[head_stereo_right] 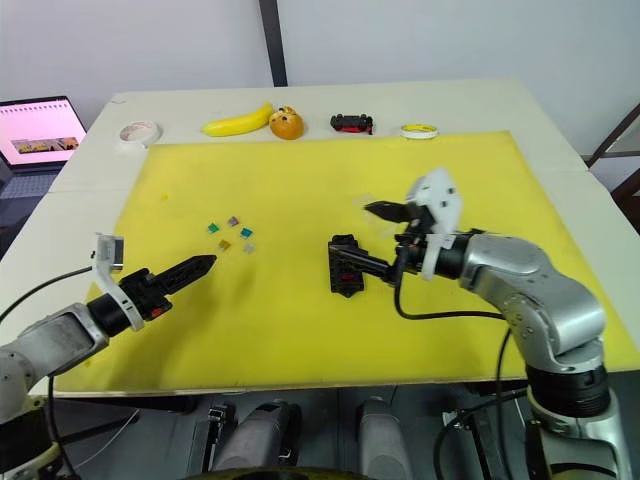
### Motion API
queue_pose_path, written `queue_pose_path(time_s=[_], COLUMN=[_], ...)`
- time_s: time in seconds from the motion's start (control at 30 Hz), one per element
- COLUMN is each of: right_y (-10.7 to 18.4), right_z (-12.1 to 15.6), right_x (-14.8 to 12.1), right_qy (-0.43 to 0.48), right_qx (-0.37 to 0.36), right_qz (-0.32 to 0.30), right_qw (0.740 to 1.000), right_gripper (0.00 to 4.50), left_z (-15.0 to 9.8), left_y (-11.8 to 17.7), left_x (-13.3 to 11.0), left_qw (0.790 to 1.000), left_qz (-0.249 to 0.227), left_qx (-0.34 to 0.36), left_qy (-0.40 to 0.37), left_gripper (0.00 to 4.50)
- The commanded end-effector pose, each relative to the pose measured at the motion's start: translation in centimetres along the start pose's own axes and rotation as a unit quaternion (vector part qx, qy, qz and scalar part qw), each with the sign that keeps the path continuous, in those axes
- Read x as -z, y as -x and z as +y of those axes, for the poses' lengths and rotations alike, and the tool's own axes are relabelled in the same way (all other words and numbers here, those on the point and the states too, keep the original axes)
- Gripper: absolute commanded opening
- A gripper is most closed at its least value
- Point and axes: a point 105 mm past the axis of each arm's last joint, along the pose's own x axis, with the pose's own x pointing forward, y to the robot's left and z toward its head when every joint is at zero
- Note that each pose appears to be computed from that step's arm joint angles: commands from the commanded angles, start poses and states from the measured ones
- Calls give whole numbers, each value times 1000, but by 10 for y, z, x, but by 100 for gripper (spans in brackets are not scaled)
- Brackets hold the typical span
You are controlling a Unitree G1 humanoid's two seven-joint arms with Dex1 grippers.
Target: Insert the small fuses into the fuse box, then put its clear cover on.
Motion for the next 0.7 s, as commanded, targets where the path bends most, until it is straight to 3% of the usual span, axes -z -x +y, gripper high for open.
queue_pose_path(time_s=[0.03, 0.43, 0.7], right_y=[-9, -32, -40], right_z=[8, 31, 41], right_x=[-15, -7, -1], right_qy=[26, 58, 97], right_qx=[-9, -68, -136], right_qz=[-23, 0, 31], right_qw=[999, 996, 985], right_gripper=[444, 444, 444], left_z=[-2, 16, 10], left_y=[-4, -18, -25], left_x=[-7, -8, -22], left_qw=[999, 991, 981], left_qz=[-15, -20, -19], left_qx=[6, -4, 25], left_qy=[31, 130, 190], left_gripper=[450, 450, 450])
